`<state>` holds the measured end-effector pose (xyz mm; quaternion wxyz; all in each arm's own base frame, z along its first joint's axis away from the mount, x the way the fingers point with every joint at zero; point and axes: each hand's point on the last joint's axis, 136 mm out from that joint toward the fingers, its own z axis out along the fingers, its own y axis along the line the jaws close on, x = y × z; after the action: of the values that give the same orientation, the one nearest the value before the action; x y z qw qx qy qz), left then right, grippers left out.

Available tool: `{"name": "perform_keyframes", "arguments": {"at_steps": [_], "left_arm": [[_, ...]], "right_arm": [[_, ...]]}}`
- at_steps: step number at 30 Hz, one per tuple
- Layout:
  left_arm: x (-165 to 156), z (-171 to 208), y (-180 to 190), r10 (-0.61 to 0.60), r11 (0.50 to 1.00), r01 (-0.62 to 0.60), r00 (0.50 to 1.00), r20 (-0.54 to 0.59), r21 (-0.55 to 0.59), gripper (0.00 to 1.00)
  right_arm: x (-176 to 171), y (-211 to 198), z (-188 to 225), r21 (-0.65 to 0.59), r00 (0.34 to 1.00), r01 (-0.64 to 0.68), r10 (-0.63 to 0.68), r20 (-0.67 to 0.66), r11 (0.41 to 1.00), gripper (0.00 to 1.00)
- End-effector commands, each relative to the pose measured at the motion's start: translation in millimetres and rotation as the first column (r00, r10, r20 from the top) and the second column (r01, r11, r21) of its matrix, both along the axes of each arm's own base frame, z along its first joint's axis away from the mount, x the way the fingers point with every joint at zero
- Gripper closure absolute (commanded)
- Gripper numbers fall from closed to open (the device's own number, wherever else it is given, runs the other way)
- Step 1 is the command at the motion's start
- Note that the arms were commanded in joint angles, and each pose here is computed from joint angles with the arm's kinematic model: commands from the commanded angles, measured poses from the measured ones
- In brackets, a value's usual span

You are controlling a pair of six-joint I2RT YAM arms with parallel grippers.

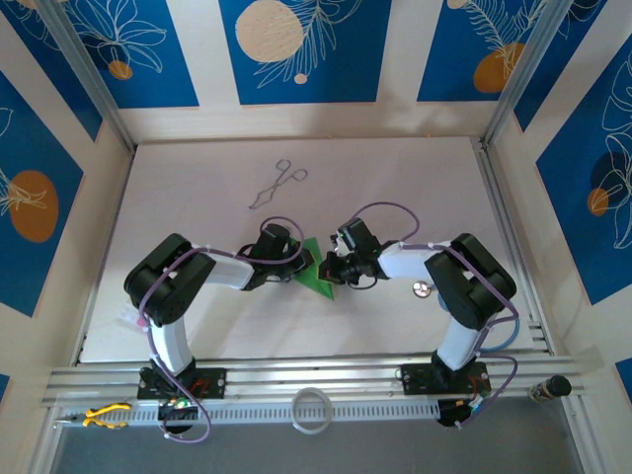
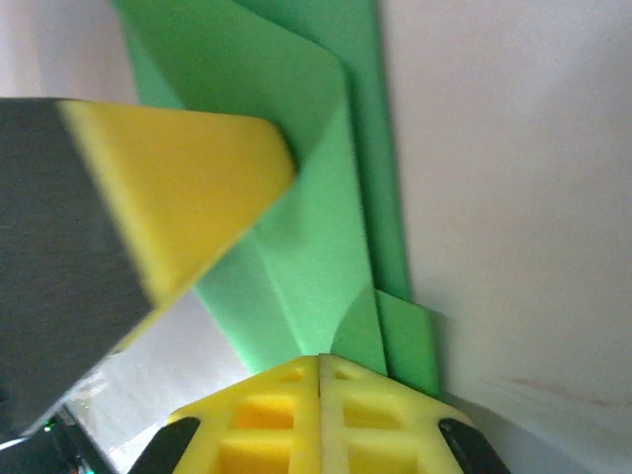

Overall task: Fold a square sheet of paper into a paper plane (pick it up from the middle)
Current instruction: Fourth fold the wing at the center of the table.

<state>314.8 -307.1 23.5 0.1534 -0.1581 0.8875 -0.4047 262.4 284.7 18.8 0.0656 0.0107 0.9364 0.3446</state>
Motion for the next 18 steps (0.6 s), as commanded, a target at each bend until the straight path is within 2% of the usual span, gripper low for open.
{"name": "perform_keyframes", "arguments": {"at_steps": [1,5,10,18], "left_arm": [[-9,-12,8,-0.026,0.998,0.028,0.999,-0.039,0.06,0.9],[-3,9,-1,-0.075,0.996,0.074,0.997,0.023,0.039,0.87],[-5,35,-8,-0.155,0.988,0.153,0.985,0.081,0.032,0.86],[-31,26,-14,-0.248,0.968,0.248,0.969,-0.004,0.024,0.93]], "right_arm": [[-14,-15,-20,-0.071,0.998,0.016,-0.02,-0.06,0.997,1.0],[-25,-25,-35,-0.1,0.993,0.027,-0.039,-0.113,0.995,1.0],[-27,-29,-35,-0.102,0.993,0.028,-0.039,-0.115,0.994,1.0],[-23,-28,-31,-0.085,0.993,0.026,-0.036,-0.109,0.996,1.0]]}}
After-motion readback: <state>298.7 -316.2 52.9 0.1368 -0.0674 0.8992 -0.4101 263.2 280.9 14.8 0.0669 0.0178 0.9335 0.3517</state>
